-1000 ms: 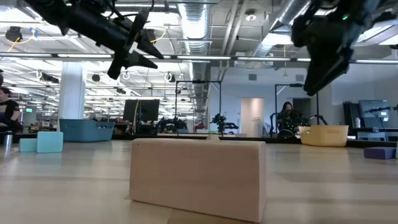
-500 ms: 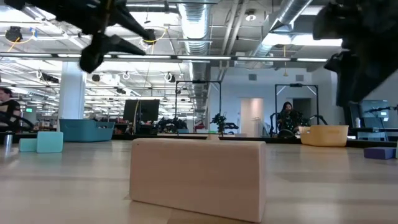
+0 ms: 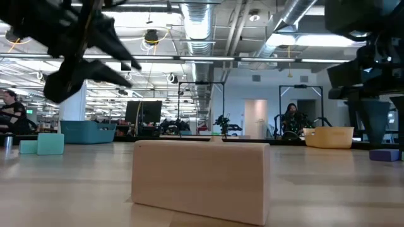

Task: Sort & place blocks by color
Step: Put the right blue block into the yellow bin

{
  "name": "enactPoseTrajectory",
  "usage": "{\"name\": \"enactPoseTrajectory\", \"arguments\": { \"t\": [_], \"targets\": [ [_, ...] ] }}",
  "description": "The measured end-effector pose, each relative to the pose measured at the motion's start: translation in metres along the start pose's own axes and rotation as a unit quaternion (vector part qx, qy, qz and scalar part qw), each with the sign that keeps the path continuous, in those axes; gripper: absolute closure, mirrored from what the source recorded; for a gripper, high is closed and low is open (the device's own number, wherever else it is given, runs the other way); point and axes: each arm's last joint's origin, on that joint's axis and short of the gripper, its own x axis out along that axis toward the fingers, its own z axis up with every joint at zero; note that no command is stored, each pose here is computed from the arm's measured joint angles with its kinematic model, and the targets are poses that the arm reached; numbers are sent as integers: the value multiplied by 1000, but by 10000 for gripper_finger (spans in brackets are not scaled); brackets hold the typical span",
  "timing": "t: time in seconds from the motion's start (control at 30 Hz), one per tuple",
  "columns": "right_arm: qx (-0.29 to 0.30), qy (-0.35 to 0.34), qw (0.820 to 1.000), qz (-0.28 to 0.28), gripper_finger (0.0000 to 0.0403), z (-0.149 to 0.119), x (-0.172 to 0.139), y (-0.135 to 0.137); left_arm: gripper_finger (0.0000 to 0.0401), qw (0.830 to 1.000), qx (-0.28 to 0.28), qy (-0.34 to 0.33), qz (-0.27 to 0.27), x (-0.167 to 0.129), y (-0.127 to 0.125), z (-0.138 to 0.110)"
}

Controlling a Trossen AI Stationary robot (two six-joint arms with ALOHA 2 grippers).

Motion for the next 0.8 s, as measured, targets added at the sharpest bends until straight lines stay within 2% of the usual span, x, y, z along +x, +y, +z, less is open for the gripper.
{"name": "enactPoseTrajectory", "arguments": {
  "t": [0.1,0.27,0.6,0.67,0.8],
  "targets": [
    [-1,1,1000,-6,198,2,0,-10,267,1000,9,18,9,8,1,-7],
    [-10,-7,1000,10,198,-7,6,-23,267,997,55,51,4,16,-8,-10],
    [-14,-23,998,49,198,-7,10,-31,267,982,183,42,-16,16,-25,-6],
    [9,-22,999,49,198,-6,7,-32,267,981,189,41,-13,17,-24,-5],
    [95,-35,993,52,198,1,-11,-40,267,981,189,35,5,22,-20,2]
  ]
}}
